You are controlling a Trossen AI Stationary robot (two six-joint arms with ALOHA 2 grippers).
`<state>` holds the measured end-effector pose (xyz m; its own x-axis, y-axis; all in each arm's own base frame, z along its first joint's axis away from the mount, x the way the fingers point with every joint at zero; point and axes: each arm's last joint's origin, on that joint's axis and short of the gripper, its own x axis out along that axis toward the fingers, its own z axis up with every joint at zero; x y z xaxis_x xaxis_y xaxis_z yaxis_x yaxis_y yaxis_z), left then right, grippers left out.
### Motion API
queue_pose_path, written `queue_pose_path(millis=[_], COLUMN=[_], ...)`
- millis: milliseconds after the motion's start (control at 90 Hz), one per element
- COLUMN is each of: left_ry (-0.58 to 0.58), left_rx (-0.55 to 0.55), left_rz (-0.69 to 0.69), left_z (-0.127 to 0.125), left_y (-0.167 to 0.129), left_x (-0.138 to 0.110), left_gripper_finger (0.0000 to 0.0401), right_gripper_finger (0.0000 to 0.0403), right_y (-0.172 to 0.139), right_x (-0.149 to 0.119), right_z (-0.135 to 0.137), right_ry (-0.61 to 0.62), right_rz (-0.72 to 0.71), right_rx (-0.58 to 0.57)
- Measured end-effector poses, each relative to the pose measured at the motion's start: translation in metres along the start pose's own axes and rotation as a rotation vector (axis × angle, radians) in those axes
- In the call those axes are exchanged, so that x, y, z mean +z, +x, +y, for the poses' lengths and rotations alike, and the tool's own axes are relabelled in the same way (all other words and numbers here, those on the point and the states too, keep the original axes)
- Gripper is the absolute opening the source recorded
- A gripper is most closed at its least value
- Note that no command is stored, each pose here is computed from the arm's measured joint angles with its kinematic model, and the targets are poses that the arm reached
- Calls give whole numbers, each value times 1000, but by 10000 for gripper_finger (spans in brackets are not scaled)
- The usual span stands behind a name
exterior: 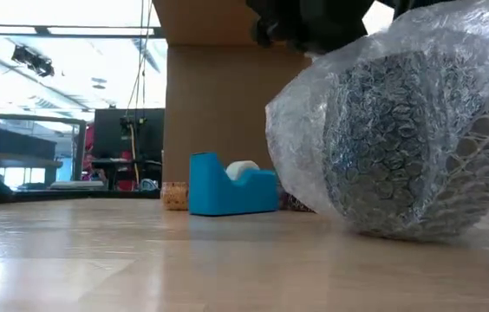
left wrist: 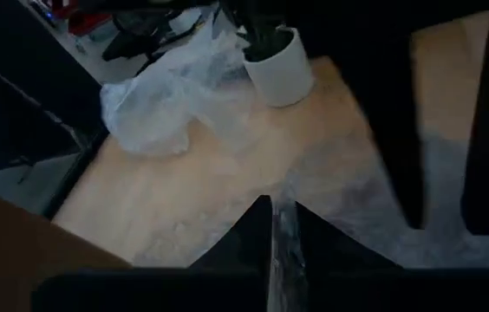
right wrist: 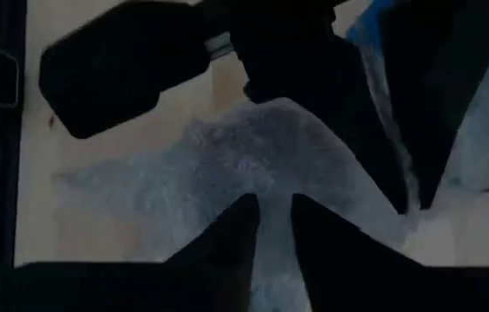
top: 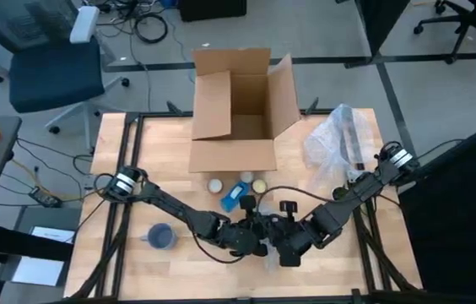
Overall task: Wrap mug
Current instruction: Wrap the black mug with the bubble wrap
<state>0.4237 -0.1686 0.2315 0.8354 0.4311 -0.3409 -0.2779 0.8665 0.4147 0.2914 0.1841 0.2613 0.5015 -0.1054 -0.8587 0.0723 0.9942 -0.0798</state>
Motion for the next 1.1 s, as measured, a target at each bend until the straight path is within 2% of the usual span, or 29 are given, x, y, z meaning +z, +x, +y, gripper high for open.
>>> queue_pose_path(millis=[100,144,233,422,689,911,1000,1100], left_ry=[24,-13,-13,35,17,-2,-43,-85], left_rx=[53,47,38,-71,-96,-114,-174,-338], left_rz=[18,-15,-24,12,11,-3,17,104], left_z=[12,22,36,52,48,51,50,53], left_y=[-12,-23,-42,-68,-66,-68,-69,-67], left_x=[8,23,34,40,39,42,41,34], left_gripper_finger=[41,52,75,114,127,128,132,142], right_gripper_finger=[4,6,6,1,0,0,0,0], right_y=[6,12,22,37,38,36,36,36], right_x=[-3,-5,-5,-8,-9,-13,-13,-15], right_z=[1,1,-3,-9,-10,-6,-6,-6], right_ry=[-2,-4,14,44,67,62,61,57], right_rz=[-5,1,-24,-5,45,57,63,78], right_rx=[14,17,38,78,140,142,145,146])
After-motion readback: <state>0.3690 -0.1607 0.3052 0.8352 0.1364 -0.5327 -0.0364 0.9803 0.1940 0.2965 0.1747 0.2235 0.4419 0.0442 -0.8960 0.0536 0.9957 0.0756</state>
